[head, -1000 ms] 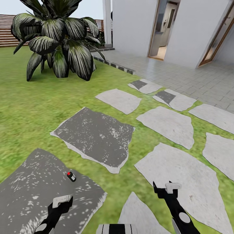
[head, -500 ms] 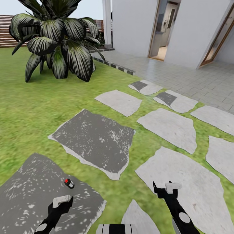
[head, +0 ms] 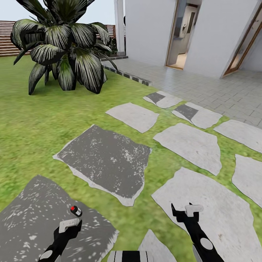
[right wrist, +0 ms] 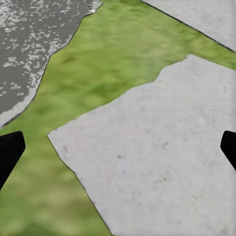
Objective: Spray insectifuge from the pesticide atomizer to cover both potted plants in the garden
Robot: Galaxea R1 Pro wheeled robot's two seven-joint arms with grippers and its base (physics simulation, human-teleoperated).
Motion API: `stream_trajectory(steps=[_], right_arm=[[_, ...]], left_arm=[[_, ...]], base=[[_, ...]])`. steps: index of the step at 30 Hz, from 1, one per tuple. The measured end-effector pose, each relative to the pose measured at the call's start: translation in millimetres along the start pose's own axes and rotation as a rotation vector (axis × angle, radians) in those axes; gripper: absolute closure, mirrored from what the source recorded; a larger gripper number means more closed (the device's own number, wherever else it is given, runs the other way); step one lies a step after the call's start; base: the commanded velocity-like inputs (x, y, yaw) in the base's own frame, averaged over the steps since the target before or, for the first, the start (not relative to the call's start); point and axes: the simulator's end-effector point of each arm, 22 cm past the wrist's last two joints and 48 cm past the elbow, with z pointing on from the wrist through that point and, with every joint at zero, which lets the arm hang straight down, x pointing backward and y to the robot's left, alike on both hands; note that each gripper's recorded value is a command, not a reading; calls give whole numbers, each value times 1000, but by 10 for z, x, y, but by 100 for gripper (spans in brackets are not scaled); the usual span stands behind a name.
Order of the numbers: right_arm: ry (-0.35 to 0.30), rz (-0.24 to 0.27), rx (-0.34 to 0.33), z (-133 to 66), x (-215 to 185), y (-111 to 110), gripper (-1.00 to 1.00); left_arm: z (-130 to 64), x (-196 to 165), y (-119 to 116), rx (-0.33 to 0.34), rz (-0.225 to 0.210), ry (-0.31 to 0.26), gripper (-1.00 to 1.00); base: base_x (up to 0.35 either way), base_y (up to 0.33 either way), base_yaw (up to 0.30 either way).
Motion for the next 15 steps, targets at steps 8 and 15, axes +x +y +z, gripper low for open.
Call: stream_trajectory(steps=[8, 15], right_arm=[[-1, 0, 0, 0, -5, 1, -100], [-2, 0, -1, 0, -10, 4, -100]], left_arm=[[-1, -1, 15, -2, 1, 0, -100], [-2, -4, 24, -3, 1, -1, -100]], base=[[98, 0, 0], [71, 44, 0]])
